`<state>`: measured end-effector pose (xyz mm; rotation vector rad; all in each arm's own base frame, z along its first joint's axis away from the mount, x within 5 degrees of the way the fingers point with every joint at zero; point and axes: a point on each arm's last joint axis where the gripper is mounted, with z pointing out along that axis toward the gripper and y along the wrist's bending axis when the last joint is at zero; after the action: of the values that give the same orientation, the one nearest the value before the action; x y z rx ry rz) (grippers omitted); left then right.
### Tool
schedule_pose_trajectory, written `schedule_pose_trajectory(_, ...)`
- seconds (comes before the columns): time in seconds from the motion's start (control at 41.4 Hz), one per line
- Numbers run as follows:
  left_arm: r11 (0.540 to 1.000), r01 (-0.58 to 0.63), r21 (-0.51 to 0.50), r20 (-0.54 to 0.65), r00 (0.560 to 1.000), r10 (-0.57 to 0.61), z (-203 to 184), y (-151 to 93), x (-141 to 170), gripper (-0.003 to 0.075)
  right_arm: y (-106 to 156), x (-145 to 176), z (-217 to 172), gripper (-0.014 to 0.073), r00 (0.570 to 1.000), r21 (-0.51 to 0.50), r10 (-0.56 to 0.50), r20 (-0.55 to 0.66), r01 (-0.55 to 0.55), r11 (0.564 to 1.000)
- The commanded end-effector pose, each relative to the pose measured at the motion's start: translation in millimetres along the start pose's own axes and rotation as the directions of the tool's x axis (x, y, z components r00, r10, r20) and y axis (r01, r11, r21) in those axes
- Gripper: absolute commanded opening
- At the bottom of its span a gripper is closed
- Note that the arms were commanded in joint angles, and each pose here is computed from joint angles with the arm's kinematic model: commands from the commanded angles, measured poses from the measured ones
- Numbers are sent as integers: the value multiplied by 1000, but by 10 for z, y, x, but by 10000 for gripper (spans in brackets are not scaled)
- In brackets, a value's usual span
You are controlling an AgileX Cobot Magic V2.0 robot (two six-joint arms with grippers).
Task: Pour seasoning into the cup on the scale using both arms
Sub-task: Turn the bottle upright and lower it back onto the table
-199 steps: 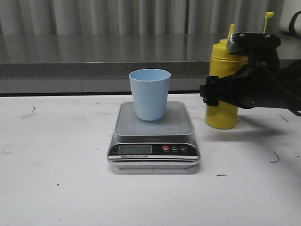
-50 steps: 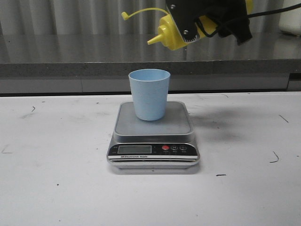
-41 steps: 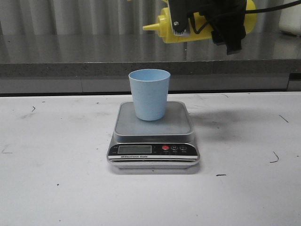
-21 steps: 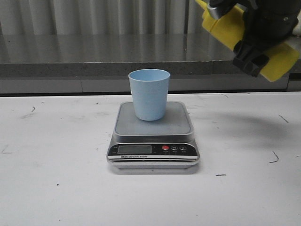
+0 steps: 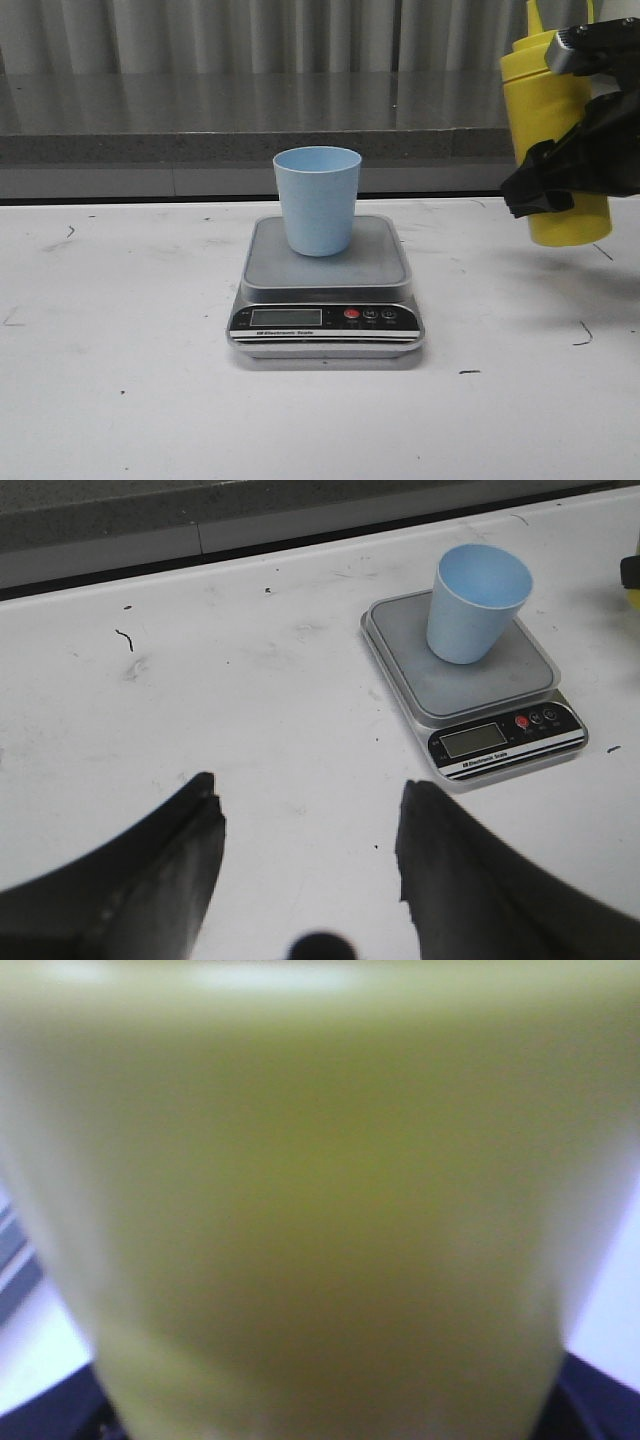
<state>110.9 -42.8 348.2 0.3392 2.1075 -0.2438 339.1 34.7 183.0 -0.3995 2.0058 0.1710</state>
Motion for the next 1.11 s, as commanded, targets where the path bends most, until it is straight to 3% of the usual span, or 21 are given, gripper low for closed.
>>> schedule_pose_trajectory(0.0, 1000, 9, 9, 92, 996, -10, -51, -9, -126, 386, -32, -209, -15, 337, 982, -2, -9, 191, 10, 1000)
schedule_pose_trajectory(0.169, 1000, 9, 9, 92, 996, -10, -51, -9, -126, 386, -71, -96, 124, 337, 976, 36, -2, 220, -6, 999)
schedule_pose_trajectory(0.363, 1000, 9, 9, 92, 996, -10, -51, -9, -126, 386, -27, -38, 251, 337, 929, -29, 26, 368, -16, 999)
schedule_pose_trajectory(0.604, 1000, 9, 9, 92, 996, -10, -51, -9, -126, 386, -54, 165, 400, 351, 930, 1, 19, 368, -21, 1000)
schedule_pose_trajectory(0.725, 1000, 9, 9, 92, 996, -10, -51, -9, -126, 386, -56, 186, 412, 440, 933, 8, 5, 360, -9, 1000)
schedule_pose_trajectory(0.895, 1000, 9, 9, 92, 996, -10, -51, -9, -126, 386, -56, 184, 411, 648, 932, 8, 5, 363, -9, 1000)
schedule_pose_trajectory(1.088, 1000, 9, 9, 92, 996, -10, -51, -9, -126, 386, -54, 220, 404, 663, 944, 11, 9, 329, -14, 1000)
